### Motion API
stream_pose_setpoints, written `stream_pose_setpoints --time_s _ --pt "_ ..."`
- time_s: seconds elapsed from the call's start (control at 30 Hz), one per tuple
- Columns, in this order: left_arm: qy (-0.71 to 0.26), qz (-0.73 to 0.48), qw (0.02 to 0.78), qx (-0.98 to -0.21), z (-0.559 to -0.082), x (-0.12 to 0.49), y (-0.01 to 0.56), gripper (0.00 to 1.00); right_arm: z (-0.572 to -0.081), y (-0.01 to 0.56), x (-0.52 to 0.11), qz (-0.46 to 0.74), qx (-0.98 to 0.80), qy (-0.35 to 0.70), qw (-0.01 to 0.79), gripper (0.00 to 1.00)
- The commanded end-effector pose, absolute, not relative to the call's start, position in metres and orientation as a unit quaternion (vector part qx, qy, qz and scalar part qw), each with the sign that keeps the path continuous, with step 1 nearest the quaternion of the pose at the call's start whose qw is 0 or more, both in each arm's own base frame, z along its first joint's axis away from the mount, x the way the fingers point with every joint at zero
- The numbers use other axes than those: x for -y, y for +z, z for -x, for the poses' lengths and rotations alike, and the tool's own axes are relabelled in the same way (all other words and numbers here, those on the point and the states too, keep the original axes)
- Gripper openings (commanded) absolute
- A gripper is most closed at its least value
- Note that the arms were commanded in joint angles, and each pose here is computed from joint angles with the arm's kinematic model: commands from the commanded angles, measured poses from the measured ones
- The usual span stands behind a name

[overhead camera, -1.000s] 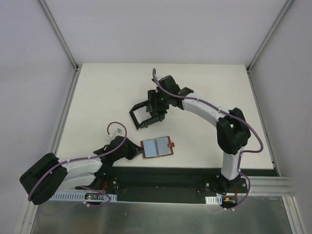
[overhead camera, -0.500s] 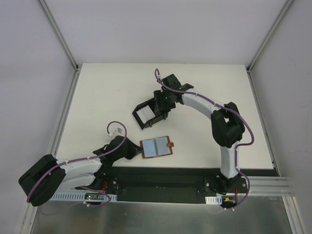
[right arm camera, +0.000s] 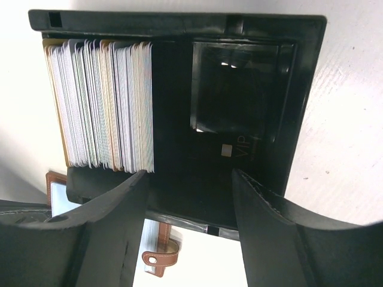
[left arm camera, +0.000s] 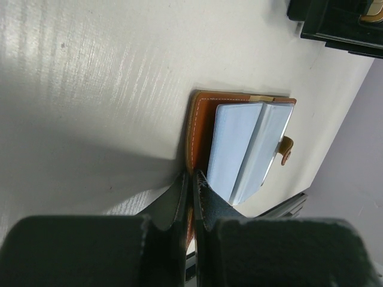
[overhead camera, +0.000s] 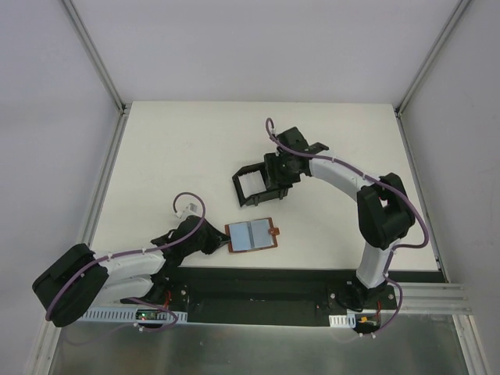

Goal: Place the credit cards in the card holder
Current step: Pick up the credit card from the storage box.

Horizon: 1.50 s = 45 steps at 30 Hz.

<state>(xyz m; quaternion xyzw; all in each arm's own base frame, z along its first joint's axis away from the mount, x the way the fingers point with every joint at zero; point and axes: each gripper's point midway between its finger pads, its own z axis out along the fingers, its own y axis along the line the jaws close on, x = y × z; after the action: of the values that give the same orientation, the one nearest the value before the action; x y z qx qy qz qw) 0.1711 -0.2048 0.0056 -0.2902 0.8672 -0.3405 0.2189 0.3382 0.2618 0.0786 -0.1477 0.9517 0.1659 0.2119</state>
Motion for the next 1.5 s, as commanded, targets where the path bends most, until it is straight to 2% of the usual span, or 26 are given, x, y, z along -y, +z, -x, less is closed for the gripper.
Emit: stream_pose_setpoints --time_s 0.0,0.17,0.37,0.53,0.93,1.07,1.47 --pt "-0.244 0.279 0.202 -0.906 -0.151 0.172 -0.032 0.0 -0.35 0.112 -0.267 0.141 -0.935 0.206 0.251 0.61" --pt "-0.239 0.278 0.201 -0.908 -0.152 0.172 -0.033 0.0 -0.356 0.122 -0.291 0.152 -0.922 0.258 0.248 0.65" --pt "-0.25 0.243 0.205 -0.914 -0.157 0.181 -0.028 0.0 -0.364 0.115 -0.297 0.145 -0.923 0.258 0.245 0.66" --pt "-0.262 0.211 0.207 -0.919 -0.159 0.19 -0.022 0.09 -0.363 0.114 -0.298 0.145 -0.924 0.261 0.239 0.66" --pt "-0.278 0.221 0.21 -0.911 -0.156 0.189 -0.02 0.12 -0.358 0.107 -0.299 0.148 -0.925 0.268 0.226 0.67" --pt "-0.279 0.22 0.213 -0.91 -0.157 0.189 -0.019 0.19 -0.357 0.105 -0.299 0.147 -0.925 0.268 0.224 0.67" --pt "-0.279 0.233 0.221 -0.905 -0.159 0.185 -0.019 0.18 -0.353 0.101 -0.301 0.144 -0.926 0.276 0.214 0.67"
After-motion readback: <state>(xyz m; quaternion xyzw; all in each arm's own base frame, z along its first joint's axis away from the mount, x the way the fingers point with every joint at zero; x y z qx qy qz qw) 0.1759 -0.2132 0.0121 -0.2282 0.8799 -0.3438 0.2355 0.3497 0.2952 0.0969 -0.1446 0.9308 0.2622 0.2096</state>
